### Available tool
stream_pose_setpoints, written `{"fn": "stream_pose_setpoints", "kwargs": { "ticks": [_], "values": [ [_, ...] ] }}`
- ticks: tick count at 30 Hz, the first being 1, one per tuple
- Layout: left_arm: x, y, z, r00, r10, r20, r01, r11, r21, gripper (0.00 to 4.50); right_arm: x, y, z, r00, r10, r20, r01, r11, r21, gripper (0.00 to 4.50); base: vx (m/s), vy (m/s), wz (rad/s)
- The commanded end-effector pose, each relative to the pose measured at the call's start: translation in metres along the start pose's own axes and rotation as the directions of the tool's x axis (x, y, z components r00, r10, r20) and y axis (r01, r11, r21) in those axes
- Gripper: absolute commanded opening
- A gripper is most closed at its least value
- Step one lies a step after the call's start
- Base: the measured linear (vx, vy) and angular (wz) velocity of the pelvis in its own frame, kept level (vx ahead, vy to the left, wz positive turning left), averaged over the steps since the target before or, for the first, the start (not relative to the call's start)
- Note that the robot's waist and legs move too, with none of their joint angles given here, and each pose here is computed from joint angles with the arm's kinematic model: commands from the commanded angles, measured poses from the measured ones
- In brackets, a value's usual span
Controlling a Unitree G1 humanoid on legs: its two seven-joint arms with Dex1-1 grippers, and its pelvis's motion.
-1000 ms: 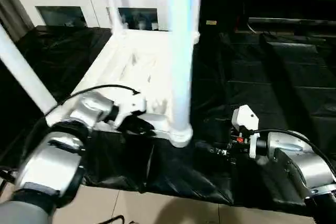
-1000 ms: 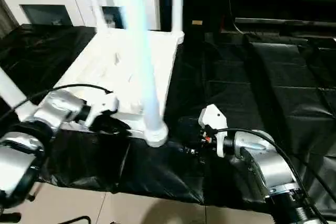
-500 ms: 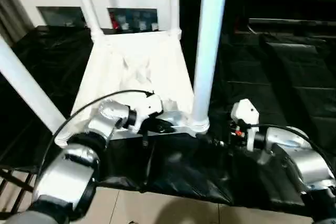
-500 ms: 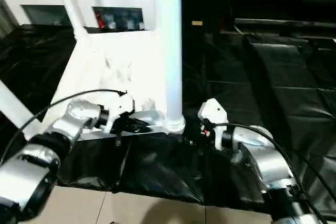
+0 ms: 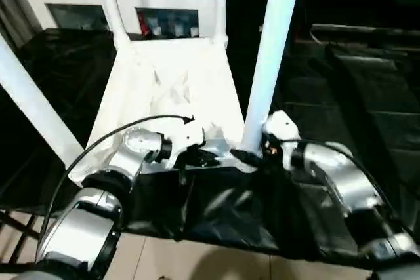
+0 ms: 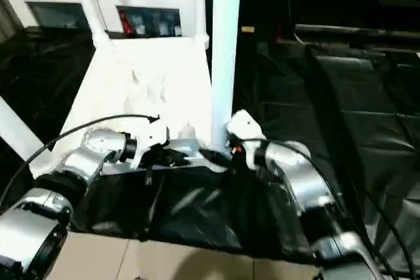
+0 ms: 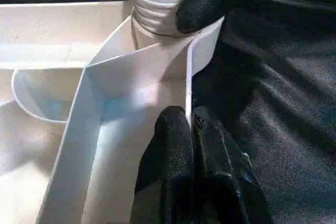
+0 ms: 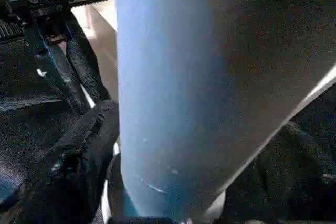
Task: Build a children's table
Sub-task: Rotate leg to tighten
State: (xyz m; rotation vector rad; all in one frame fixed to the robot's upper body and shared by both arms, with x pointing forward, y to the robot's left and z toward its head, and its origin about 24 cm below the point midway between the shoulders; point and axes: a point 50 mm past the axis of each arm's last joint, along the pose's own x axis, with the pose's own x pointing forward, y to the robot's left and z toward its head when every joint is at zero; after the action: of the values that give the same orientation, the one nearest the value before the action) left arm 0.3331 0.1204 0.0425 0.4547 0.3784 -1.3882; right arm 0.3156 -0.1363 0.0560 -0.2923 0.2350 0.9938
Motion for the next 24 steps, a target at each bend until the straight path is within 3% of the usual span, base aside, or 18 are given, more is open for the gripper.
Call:
{"fn": "stream_pose_setpoints", "kwargs": {
  "ticks": [1,2,11,19,24],
  "values": [
    [0.003,-0.012,-0.023,0.995,-0.052,-0.08,0.045,0.995,-0.083,0.0,0.002,-0.001,0.001,1.0,0.002,-0.016,-0.002,1.0,-0.024,3.73,0.0,0.0,0.0],
    [0.001,-0.012,-0.023,0.995,-0.052,-0.082,0.045,0.996,-0.083,0.0,0.003,-0.002,-0.001,1.0,0.013,-0.026,-0.014,0.999,-0.031,3.49,0.0,0.0,0.0],
    [-0.006,-0.007,-0.021,0.994,-0.047,-0.1,0.039,0.996,-0.08,0.0,0.004,-0.004,-0.004,0.998,0.054,-0.038,-0.056,0.998,-0.041,2.84,0.0,0.0,0.0],
    [-0.005,-0.005,-0.019,0.996,-0.034,-0.086,0.026,0.995,-0.097,0.0,0.01,0.0,-0.011,0.999,0.036,-0.025,-0.035,0.999,0.017,2.72,0.0,0.0,0.0],
    [0.016,-0.01,-0.015,0.997,0.018,-0.076,-0.027,0.992,-0.119,0.0,0.021,0.003,-0.025,0.982,-0.189,-0.026,0.191,0.975,0.114,2.72,0.0,0.0,0.0]
  ]
}}
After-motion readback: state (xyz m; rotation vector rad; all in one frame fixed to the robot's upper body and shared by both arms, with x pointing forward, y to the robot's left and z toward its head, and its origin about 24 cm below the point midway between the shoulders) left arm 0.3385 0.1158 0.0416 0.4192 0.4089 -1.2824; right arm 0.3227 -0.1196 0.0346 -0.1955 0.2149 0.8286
